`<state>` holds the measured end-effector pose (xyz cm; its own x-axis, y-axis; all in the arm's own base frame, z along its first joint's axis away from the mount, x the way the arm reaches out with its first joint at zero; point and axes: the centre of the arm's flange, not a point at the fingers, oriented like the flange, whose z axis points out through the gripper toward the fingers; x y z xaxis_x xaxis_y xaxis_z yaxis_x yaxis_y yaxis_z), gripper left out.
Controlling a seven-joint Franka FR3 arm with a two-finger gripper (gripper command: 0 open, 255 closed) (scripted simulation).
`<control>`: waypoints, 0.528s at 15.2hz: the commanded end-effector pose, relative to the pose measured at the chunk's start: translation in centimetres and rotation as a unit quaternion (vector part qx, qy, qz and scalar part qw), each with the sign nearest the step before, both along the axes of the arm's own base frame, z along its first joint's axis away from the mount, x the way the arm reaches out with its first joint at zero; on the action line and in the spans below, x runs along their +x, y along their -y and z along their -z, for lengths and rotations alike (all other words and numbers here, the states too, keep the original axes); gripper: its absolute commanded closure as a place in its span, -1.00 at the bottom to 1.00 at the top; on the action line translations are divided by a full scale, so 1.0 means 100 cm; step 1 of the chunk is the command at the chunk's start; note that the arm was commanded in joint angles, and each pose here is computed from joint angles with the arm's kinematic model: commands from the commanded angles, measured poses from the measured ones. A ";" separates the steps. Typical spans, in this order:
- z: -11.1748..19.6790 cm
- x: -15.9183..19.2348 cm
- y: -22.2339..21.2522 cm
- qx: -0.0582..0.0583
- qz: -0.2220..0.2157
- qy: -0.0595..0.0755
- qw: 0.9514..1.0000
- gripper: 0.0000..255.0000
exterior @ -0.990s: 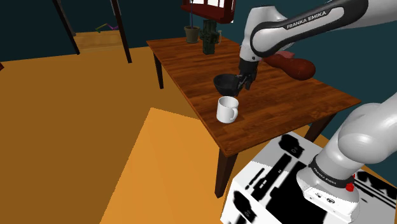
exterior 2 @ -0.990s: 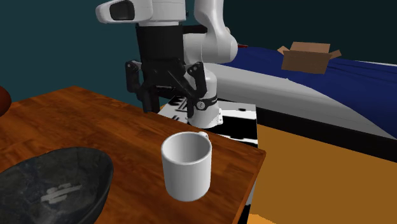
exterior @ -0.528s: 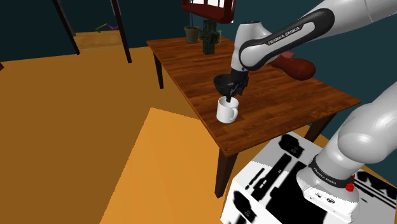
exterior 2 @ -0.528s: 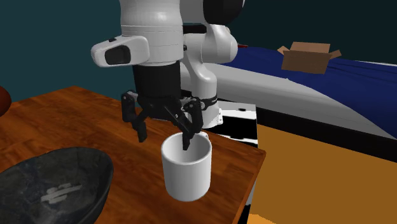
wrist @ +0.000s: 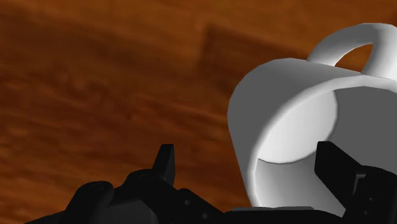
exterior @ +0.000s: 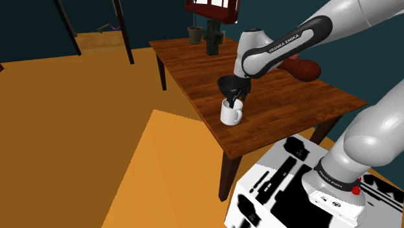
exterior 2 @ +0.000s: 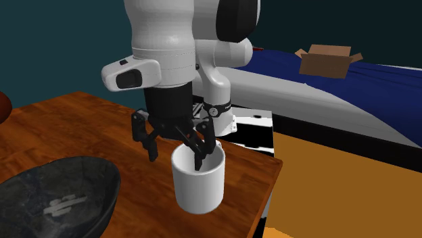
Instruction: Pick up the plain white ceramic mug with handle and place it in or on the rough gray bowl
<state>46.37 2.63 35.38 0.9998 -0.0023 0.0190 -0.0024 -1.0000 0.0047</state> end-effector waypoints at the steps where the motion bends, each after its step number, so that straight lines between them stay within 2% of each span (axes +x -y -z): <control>1: 0.000 0.000 0.000 0.000 0.000 0.000 1.000 -1.00; 3: 0.000 0.000 0.000 0.000 0.000 0.000 1.000 -1.00; 4: 0.000 0.000 0.000 0.000 0.000 0.000 1.000 1.00; 8: 0.000 0.000 0.000 0.000 0.000 0.000 1.000 1.00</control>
<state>46.39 2.62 35.39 0.9998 -0.0026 0.0200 -0.0026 -1.0000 0.0046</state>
